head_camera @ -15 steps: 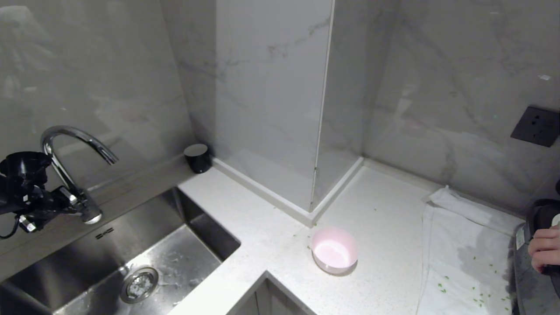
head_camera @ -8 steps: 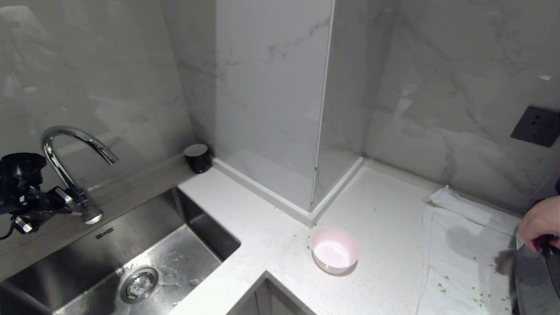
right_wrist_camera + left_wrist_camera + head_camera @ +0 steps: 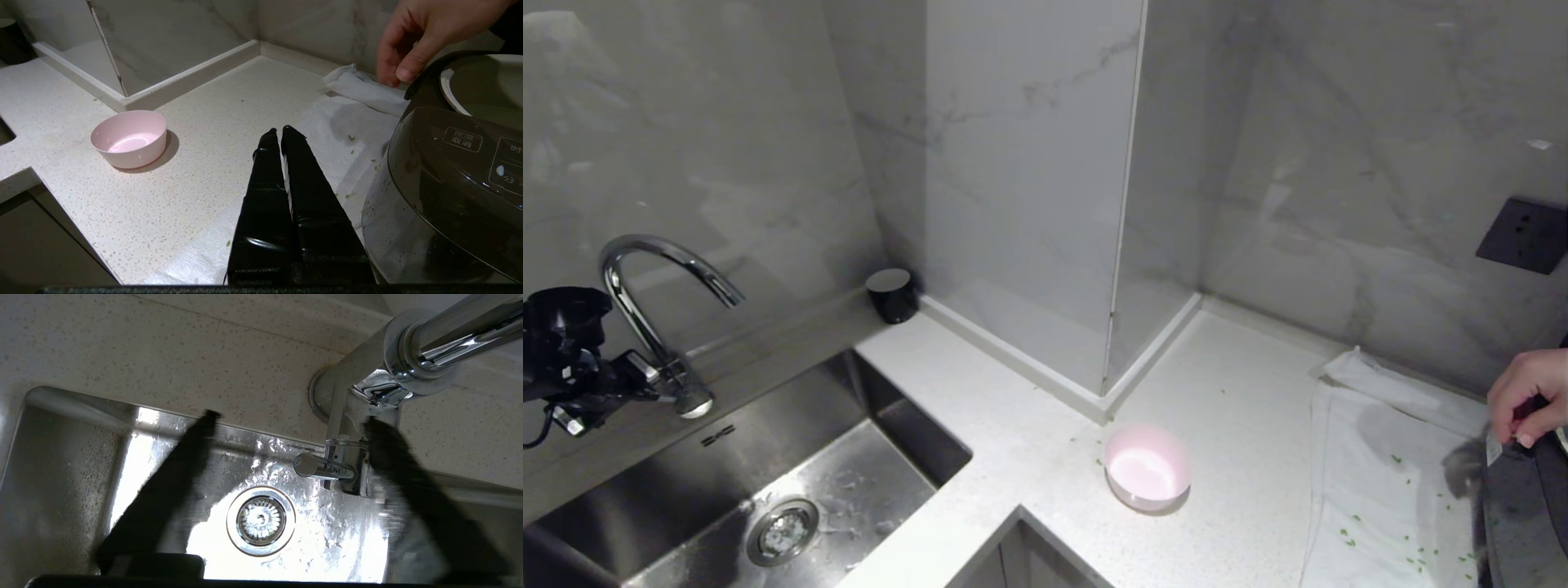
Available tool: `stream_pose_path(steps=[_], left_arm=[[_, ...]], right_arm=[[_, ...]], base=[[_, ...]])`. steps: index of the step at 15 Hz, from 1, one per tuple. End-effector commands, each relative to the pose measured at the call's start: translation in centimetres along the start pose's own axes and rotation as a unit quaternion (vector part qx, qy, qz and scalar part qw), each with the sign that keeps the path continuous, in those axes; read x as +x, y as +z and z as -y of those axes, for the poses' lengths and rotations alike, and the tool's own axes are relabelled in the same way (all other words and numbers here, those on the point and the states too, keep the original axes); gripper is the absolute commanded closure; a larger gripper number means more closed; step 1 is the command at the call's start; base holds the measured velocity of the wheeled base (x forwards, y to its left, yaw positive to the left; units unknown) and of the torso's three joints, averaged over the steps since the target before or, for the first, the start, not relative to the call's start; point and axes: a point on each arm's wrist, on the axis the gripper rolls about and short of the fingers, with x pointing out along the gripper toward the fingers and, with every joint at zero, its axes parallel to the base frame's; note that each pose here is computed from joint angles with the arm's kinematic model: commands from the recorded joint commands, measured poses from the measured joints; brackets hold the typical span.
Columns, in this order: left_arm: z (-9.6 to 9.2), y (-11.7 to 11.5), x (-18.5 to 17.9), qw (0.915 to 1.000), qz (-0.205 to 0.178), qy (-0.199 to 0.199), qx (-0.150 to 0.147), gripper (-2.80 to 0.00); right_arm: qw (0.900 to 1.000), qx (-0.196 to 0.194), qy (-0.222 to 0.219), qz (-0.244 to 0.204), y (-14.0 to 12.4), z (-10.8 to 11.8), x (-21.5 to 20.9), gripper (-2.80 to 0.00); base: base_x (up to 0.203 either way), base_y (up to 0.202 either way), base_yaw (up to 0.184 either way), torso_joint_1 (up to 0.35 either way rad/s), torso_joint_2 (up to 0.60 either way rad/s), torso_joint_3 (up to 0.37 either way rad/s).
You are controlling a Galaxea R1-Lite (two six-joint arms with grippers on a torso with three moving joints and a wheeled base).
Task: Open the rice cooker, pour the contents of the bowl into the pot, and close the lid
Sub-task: Turn on the tap
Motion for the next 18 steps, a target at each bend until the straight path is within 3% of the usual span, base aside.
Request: stream_pose_path(steps=[1, 18], left_arm=[[-0.08, -0.08, 0.18, 1.0, -0.001, 0.001, -0.002, 0.0], [-0.02, 0.04, -0.13, 1.0, 0.0, -0.001, 0.0, 0.0]], right_arm=[[1.0, 0.0, 0.0, 0.0, -0.04, 0.0, 0.01, 0.0], [1.0, 0.0, 0.0, -0.001, -0.05, 0.0, 0.01, 0.0]], base=[[0.0, 0.0, 0.0, 0.0, 0.0, 0.0], [0.0, 0.0, 0.0, 0.0, 0.0, 0.0]])
